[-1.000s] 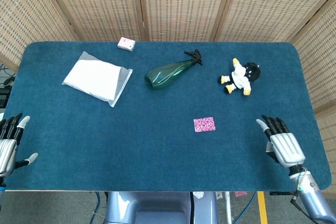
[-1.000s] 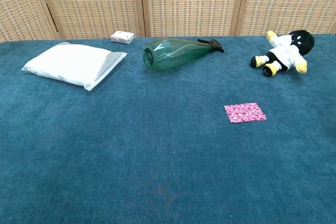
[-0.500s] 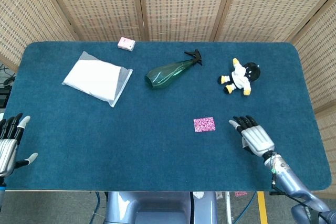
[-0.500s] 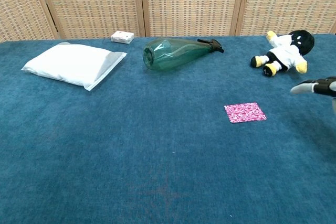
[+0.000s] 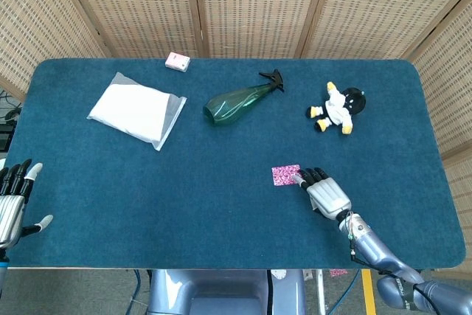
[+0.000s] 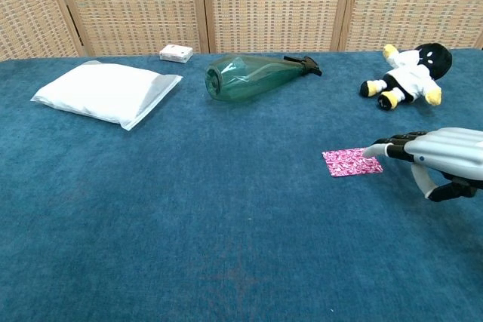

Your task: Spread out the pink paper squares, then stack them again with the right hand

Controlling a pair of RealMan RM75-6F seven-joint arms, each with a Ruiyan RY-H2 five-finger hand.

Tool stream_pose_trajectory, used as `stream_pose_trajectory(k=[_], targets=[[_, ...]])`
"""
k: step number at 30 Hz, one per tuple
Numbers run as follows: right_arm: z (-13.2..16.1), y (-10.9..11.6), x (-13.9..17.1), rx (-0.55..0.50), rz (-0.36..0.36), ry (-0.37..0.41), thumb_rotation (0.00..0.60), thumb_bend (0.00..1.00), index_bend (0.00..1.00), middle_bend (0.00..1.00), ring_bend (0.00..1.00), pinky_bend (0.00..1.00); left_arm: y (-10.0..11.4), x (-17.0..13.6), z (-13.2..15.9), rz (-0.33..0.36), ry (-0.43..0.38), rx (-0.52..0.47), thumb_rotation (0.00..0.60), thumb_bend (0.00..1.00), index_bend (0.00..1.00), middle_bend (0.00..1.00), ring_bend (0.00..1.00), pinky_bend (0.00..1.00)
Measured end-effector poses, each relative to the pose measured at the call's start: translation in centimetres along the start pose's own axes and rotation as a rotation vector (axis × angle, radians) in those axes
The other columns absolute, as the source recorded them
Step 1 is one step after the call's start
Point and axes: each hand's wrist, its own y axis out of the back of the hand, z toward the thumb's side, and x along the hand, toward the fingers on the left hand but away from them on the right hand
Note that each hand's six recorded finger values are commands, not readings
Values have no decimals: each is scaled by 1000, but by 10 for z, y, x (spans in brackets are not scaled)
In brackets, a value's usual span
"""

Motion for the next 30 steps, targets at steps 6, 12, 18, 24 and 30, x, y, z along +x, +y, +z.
stream_pose_trajectory(k=[6, 12, 18, 24, 30], targets=[[7, -4, -4, 5, 12, 9, 600, 1000, 68, 67, 0, 79, 0, 0, 0, -2, 1, 0, 600, 154, 0, 0, 0, 0], [8, -7, -9, 19, 23, 4, 600, 1000, 68, 68, 0, 91, 0, 0, 0, -5, 3, 3, 600, 154, 0, 0, 0, 0], [8, -12, -9, 36, 45, 2, 600, 1000, 68, 68, 0, 91, -1, 0, 0, -6, 4, 5, 600, 154, 0, 0, 0, 0], [12, -17, -5, 49, 75, 11, 600, 1000, 68, 68, 0, 92, -1, 0, 0, -5, 4, 11, 600, 154, 0, 0, 0, 0], [21, -21, 5, 55, 98, 39, 600, 1000, 68, 68, 0, 94, -1, 0, 0, -3, 4, 16, 600, 154, 0, 0, 0, 0]])
